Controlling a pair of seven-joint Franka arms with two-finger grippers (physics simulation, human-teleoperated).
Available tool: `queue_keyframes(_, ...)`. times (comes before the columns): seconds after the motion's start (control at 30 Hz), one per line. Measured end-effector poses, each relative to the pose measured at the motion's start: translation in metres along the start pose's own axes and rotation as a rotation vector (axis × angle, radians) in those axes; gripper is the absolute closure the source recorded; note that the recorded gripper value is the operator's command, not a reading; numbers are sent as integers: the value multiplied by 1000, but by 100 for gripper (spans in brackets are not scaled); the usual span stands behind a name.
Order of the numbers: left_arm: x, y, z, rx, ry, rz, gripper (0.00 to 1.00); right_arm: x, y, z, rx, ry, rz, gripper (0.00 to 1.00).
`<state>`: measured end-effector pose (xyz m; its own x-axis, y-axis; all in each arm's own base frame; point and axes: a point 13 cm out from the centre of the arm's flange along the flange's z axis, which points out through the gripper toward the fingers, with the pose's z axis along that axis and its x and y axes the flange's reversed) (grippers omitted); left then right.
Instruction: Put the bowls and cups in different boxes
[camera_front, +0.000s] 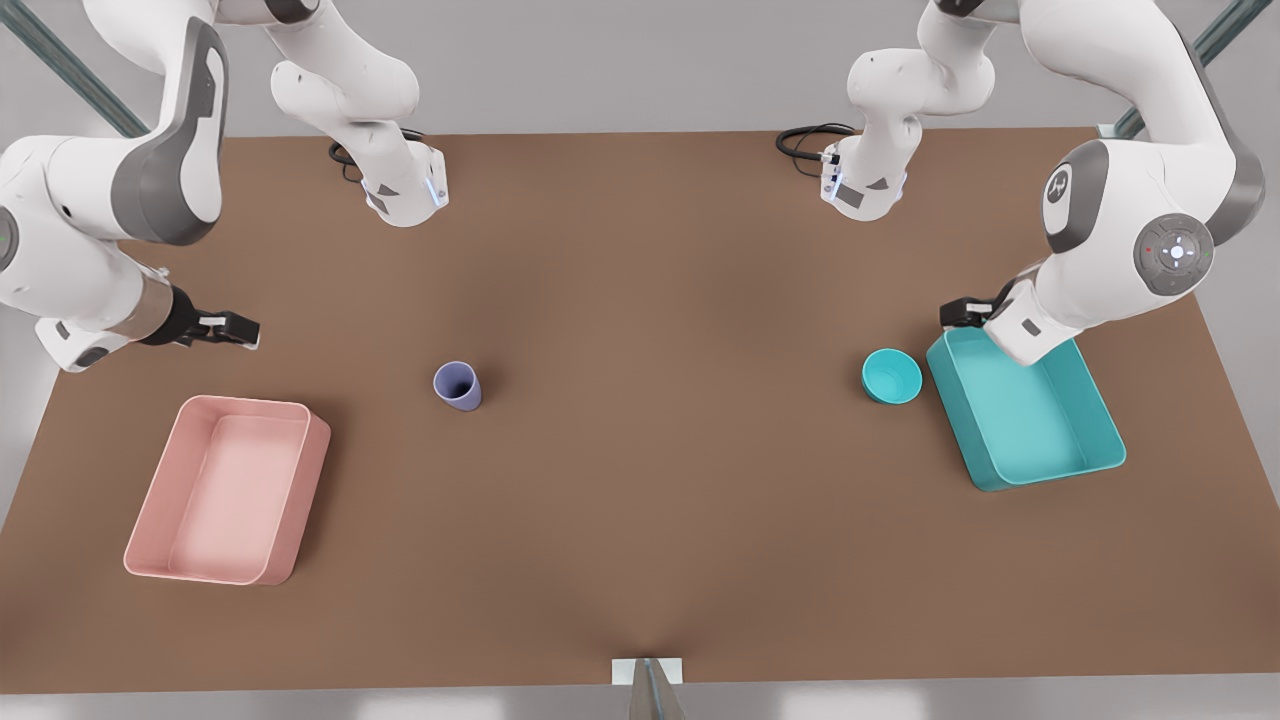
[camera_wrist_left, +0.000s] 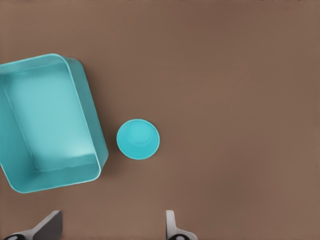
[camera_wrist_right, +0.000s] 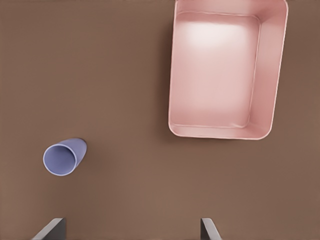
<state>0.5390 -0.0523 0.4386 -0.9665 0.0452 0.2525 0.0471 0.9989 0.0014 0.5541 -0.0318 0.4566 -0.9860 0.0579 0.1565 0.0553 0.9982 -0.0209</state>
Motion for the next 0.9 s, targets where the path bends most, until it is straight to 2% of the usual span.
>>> queue_keyframes(0.1, -5, -3, 14, -4, 18, 4, 0, -8, 3, 10, 0, 10, -5, 0)
queue_keyframes(0.27, -31, -72, 168, -119, 142, 151, 0, -55, 123, 108, 36, 95, -194, 0)
queue_keyframes(0.47, -26, -44, 301, -189, 157, 166, 0, -32, 147, 217, 40, 122, -225, 0)
queue_keyframes(0.57, -28, -36, 335, -186, 133, 155, 0, -9, 146, 251, 33, 85, -224, 0)
queue_keyframes(0.67, -37, -47, 341, -184, 76, 158, 0, 0, 148, 270, 11, 36, -210, 0)
queue_keyframes(0.9, -36, -43, 364, -177, 58, 107, 0, 16, 157, 303, -21, -17, -165, 0)
